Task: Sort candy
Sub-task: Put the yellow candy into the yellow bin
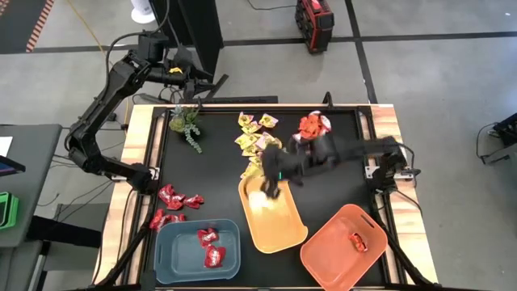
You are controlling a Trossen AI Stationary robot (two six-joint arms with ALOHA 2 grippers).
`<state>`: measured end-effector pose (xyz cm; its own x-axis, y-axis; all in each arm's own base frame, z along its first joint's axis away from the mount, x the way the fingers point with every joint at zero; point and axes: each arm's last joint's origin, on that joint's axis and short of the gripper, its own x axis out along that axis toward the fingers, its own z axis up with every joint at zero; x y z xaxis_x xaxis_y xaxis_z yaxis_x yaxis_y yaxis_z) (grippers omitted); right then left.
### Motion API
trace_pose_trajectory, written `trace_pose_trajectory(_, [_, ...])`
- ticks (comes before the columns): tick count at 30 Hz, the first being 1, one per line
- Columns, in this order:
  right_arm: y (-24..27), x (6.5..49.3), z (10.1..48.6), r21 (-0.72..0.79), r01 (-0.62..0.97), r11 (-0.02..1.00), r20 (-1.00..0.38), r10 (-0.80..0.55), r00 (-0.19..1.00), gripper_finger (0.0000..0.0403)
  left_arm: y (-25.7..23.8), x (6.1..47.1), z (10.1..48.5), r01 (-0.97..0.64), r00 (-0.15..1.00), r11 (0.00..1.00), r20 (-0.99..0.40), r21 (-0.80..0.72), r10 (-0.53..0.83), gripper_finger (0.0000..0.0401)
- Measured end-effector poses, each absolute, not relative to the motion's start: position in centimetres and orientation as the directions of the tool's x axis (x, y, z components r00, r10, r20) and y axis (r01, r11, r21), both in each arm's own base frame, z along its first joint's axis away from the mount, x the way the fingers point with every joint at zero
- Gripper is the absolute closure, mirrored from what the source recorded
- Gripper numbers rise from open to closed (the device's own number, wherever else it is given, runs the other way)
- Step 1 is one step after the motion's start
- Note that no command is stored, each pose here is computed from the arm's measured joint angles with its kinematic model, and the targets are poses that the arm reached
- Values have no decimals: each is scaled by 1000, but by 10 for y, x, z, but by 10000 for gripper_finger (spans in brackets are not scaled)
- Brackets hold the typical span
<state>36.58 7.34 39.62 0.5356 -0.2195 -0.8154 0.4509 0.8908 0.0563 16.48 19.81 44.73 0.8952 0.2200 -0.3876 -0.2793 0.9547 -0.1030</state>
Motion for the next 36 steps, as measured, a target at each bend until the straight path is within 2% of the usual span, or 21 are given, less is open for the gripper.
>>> trace_pose_trajectory(5, [119, 377, 363, 39, 389, 920, -851, -174, 496, 392, 198, 165, 447, -291, 891, 952, -391, -97, 232, 181])
trace_pose_trajectory(8, [132, 389, 343, 62, 406, 912, -871, -149, 468, 353, 198, 165, 447, -294, 889, 950, -393, -101, 234, 181])
trace_pose_trajectory(11, [136, 401, 321, 57, 429, 901, -900, -139, 412, 289, 198, 165, 447, -296, 888, 950, -396, -104, 233, 181])
trace_pose_trajectory(17, [129, 407, 297, -22, 422, 906, -946, -155, 284, 125, 197, 164, 445, -299, 882, 947, -412, -118, 227, 181])
trace_pose_trajectory(21, [122, 407, 303, -33, 396, 918, -939, -164, 302, 59, 196, 163, 442, -302, 871, 946, -437, -114, 225, 181])
trace_pose_trajectory(25, [112, 404, 324, -62, 340, 938, -895, -203, 397, 43, 196, 162, 440, -336, 846, 936, -471, -107, 250, 181])
trace_pose_trajectory(28, [97, 401, 343, -190, 327, 926, -816, -334, 473, 49, 195, 163, 438, -361, 827, 928, -493, -95, 271, 181])
trace_pose_trajectory(32, [63, 399, 370, -355, 409, 841, -664, -535, 523, 72, 195, 163, 437, -375, 816, 923, -503, -88, 284, 181])
trace_pose_trajectory(34, [39, 398, 382, -354, 487, 798, -608, -592, 529, 87, 195, 163, 437, -377, 814, 922, -504, -84, 287, 181])
trace_pose_trajectory(36, [8, 398, 391, -297, 544, 785, -606, -595, 528, 100, 195, 163, 437, -381, 812, 921, -506, -80, 291, 181])
